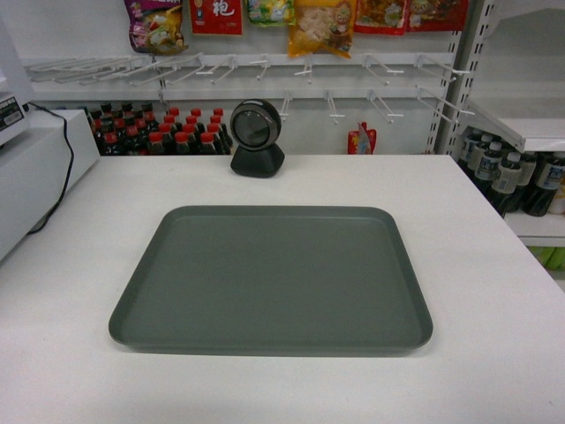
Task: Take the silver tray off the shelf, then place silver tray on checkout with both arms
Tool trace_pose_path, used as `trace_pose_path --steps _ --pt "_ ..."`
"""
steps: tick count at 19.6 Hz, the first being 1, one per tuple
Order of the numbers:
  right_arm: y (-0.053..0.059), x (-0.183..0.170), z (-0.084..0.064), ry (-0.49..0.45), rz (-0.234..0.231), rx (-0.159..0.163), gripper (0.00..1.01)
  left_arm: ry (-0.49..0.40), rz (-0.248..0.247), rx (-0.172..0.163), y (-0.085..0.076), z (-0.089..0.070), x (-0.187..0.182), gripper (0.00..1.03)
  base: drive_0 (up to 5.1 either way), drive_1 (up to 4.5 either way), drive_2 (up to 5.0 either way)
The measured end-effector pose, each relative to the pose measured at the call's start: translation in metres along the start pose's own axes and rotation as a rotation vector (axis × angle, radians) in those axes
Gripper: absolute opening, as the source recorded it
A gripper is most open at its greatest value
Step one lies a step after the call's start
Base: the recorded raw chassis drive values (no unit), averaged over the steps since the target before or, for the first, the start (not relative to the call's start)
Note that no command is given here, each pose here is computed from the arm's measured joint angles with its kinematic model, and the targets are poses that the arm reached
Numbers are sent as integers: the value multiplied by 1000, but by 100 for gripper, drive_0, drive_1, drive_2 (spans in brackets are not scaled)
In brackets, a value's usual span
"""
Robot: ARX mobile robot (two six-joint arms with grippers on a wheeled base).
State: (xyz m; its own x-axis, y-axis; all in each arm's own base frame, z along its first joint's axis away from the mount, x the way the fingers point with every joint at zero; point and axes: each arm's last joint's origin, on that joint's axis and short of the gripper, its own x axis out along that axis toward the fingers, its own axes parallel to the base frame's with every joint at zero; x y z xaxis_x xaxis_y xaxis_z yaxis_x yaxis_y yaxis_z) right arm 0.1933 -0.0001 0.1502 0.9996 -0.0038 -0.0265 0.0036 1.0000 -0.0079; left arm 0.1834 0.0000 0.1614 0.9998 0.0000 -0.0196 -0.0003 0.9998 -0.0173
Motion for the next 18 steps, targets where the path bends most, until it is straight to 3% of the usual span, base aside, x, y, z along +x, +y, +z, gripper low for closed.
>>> trace_pose_path --steps 2,7,11,18 --pt "0 -4 3 24 1 0 2 -8 0 0 0 1 -4 1 0 0 0" --pt "0 -16 14 -24 1 0 2 1 3 0 0 0 -15 1 0 0 0" --pt "0 -32 10 0 1 0 2 -9 0 0 0 2 -28 1 0 0 0" --pt "0 -58 15 -28 1 0 2 -20 0 0 0 5 -52 1 0 0 0"
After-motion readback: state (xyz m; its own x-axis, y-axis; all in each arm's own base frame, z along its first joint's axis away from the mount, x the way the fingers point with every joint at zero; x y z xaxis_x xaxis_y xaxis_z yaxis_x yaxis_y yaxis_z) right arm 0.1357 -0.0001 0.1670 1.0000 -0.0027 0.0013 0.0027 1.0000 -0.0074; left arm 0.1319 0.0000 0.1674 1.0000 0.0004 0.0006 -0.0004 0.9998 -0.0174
